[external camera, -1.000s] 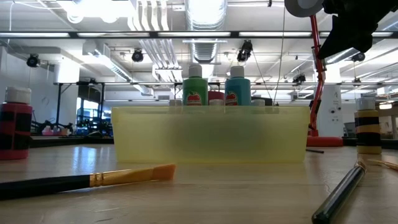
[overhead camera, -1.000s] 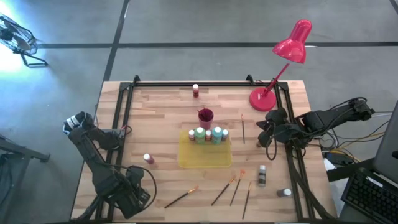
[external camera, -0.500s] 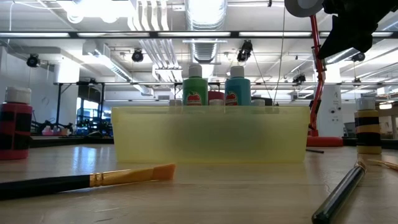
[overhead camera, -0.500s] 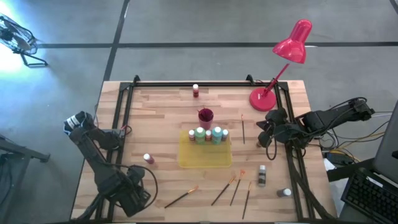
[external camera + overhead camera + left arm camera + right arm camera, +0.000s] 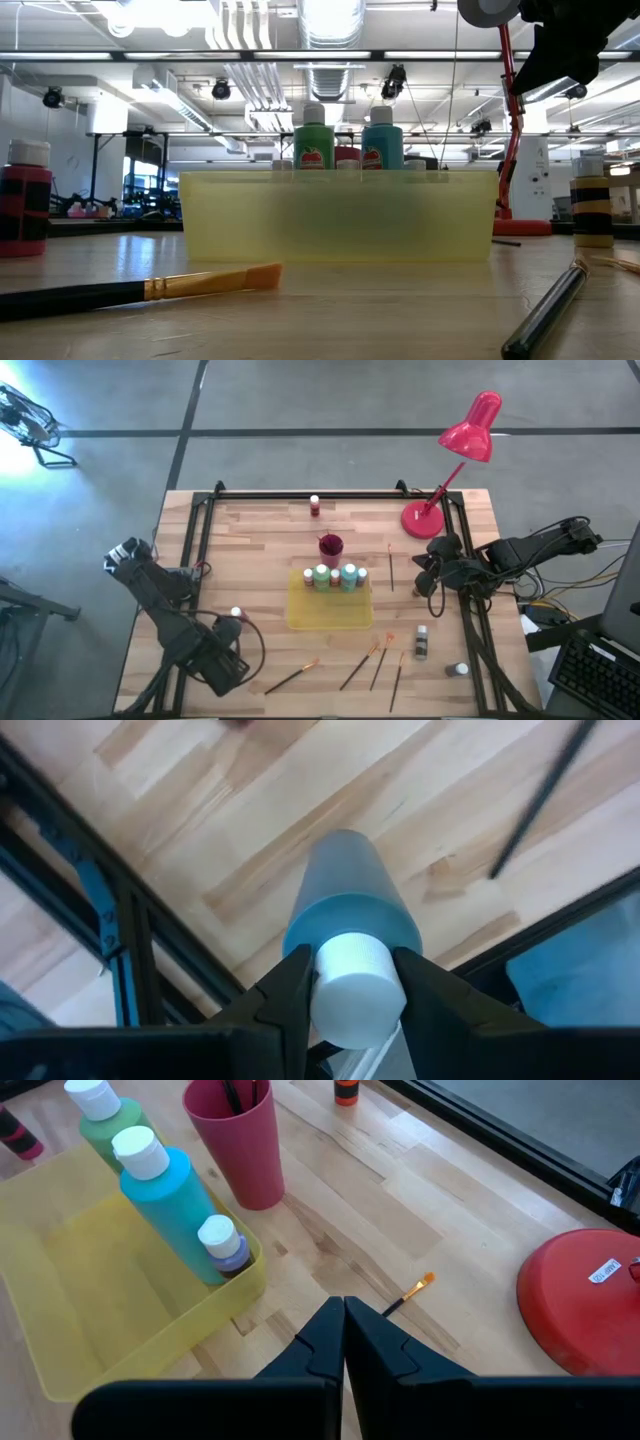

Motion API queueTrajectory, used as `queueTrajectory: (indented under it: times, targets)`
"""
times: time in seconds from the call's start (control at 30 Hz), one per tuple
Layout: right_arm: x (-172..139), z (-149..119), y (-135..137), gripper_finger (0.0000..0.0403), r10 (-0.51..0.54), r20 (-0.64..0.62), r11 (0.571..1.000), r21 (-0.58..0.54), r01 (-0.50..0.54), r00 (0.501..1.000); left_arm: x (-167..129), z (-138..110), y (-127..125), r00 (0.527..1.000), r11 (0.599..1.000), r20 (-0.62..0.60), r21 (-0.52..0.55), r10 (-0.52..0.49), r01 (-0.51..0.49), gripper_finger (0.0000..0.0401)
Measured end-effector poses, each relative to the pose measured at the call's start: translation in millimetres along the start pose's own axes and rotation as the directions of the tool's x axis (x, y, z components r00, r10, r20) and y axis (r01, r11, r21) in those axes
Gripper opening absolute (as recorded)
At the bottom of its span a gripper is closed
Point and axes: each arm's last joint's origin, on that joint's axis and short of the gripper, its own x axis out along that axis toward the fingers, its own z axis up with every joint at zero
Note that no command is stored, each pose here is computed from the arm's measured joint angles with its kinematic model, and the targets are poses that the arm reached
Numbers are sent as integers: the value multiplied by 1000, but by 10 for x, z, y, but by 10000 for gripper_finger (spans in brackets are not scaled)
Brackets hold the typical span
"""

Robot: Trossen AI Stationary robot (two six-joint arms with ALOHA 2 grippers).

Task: Pick & Place Paint Supplies
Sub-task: Put the large blue paint bottle into the yellow bin

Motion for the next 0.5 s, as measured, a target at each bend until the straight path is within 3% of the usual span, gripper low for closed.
queueTrajectory:
  times: [0.27, 0.5]
  targets:
    - [0, 1, 0, 8, 0, 0, 1000, 0, 0, 1000, -105, 166, -31, 1000, 992, 12, 126, -26, 24, 124]
    - [0, 0, 0, 8, 0, 0, 1000, 0, 0, 1000, -116, 324, -45, 1000, 951, 14, 309, -27, 22, 124]
